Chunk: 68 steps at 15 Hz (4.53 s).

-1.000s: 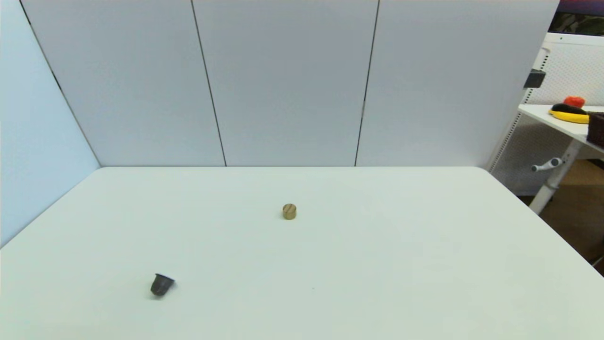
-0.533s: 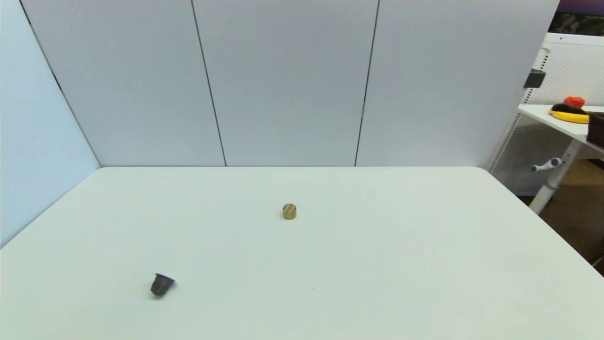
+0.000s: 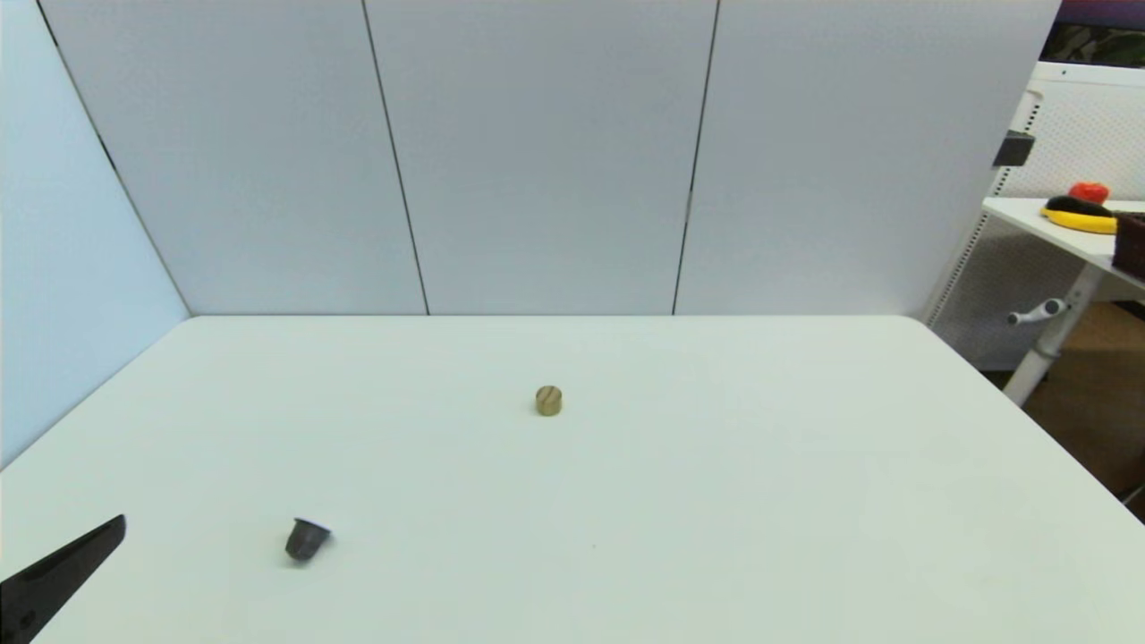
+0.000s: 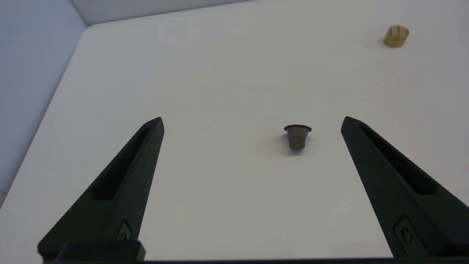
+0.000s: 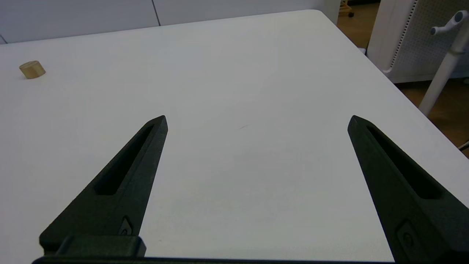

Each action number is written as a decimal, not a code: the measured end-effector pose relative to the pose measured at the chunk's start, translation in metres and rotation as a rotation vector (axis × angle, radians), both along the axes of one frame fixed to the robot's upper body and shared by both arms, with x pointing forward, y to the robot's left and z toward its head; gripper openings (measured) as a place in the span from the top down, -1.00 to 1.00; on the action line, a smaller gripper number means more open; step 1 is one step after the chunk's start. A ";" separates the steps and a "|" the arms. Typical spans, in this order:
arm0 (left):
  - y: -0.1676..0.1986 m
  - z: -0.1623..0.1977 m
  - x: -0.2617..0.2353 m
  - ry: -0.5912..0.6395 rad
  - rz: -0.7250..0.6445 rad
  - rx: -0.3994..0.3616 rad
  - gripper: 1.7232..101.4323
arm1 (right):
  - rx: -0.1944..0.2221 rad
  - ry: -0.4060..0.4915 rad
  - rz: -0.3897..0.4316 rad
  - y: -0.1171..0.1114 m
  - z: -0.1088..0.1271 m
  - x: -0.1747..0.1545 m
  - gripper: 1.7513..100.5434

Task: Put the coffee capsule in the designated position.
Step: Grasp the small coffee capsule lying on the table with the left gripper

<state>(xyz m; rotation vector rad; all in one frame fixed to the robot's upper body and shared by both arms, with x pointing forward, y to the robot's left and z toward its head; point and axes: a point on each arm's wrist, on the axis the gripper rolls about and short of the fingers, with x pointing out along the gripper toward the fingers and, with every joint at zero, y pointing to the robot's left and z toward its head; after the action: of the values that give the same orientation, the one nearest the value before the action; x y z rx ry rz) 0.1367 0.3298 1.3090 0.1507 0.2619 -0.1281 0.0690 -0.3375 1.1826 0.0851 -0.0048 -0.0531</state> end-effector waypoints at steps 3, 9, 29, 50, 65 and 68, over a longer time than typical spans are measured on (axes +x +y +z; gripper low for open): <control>-0.005 0.008 0.028 0.179 -0.098 0.004 -0.93 | 0.000 0.000 0.000 0.000 0.000 0.000 -0.94; -0.012 0.016 0.058 0.593 -0.244 0.013 -0.93 | 0.000 0.000 -0.001 0.000 0.000 0.000 -0.94; -0.025 -0.035 0.179 0.826 -0.272 0.090 -0.93 | 0.000 0.000 0.000 0.000 0.000 0.000 -0.94; -0.028 -0.060 0.173 0.866 -0.213 0.111 -0.93 | 0.000 0.000 0.000 0.000 0.000 0.000 -0.94; -0.037 -0.061 0.172 0.867 -0.229 0.104 -0.63 | 0.000 0.000 0.000 0.000 0.000 0.000 -0.94; -0.037 -0.062 0.172 0.872 -0.231 0.105 -0.13 | 0.000 0.001 0.000 0.000 0.000 0.000 -0.94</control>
<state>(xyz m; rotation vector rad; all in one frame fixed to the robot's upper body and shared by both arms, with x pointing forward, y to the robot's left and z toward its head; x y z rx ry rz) 0.3089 0.2925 1.2471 0.2236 1.1234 -0.4090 0.0690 -0.3375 1.1825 0.0855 -0.0040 -0.0535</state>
